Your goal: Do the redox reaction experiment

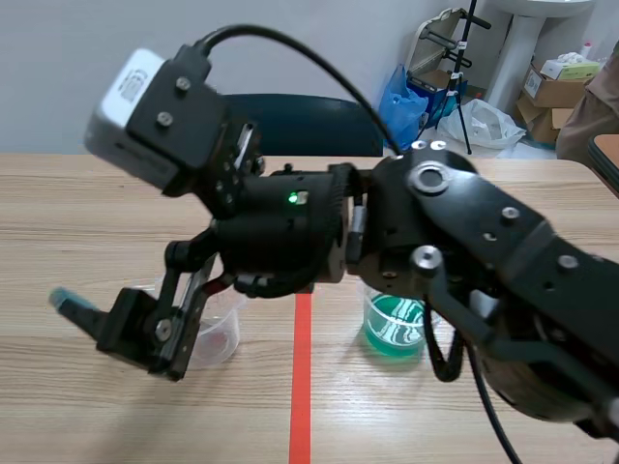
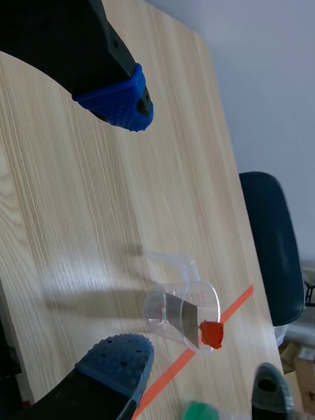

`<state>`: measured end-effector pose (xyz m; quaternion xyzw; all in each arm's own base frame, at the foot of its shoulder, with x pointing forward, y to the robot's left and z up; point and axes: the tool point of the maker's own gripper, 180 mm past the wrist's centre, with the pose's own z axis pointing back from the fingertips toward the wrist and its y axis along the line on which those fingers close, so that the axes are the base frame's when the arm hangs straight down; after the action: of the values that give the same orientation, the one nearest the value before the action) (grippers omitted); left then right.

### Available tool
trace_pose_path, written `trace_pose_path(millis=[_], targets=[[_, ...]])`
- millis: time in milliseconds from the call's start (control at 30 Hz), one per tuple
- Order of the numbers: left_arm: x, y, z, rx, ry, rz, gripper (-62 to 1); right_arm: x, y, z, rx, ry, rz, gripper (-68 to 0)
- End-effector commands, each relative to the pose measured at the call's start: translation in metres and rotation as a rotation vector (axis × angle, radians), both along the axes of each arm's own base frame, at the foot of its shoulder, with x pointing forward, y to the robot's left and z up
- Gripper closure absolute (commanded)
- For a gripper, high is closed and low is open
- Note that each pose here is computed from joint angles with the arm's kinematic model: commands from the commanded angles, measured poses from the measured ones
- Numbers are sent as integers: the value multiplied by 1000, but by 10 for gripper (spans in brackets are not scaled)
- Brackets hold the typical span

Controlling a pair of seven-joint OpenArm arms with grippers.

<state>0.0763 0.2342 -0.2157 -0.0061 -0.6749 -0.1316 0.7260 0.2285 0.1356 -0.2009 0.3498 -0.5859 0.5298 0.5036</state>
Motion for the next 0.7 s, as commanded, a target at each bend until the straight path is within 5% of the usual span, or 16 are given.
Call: trace_pose_path(millis=[0, 233, 400, 533, 667], targets=[[6, -2, 8, 2, -33, 14, -623, 5, -11, 4, 22, 7, -42, -679], [24, -11, 17, 23, -63, 52, -623, 10, -58, 9, 43, 35, -169, -679], [36, -5, 31, 105, -148, 121, -623, 17, -98, 10, 17, 17, -299, -679], [49, -3, 32, 143, -161, 159, -623, 16, -128, 16, 46, 30, -362, -679], [59, -13, 21, 116, -124, 137, -623, 14, -152, 19, 43, 32, -420, -679]])
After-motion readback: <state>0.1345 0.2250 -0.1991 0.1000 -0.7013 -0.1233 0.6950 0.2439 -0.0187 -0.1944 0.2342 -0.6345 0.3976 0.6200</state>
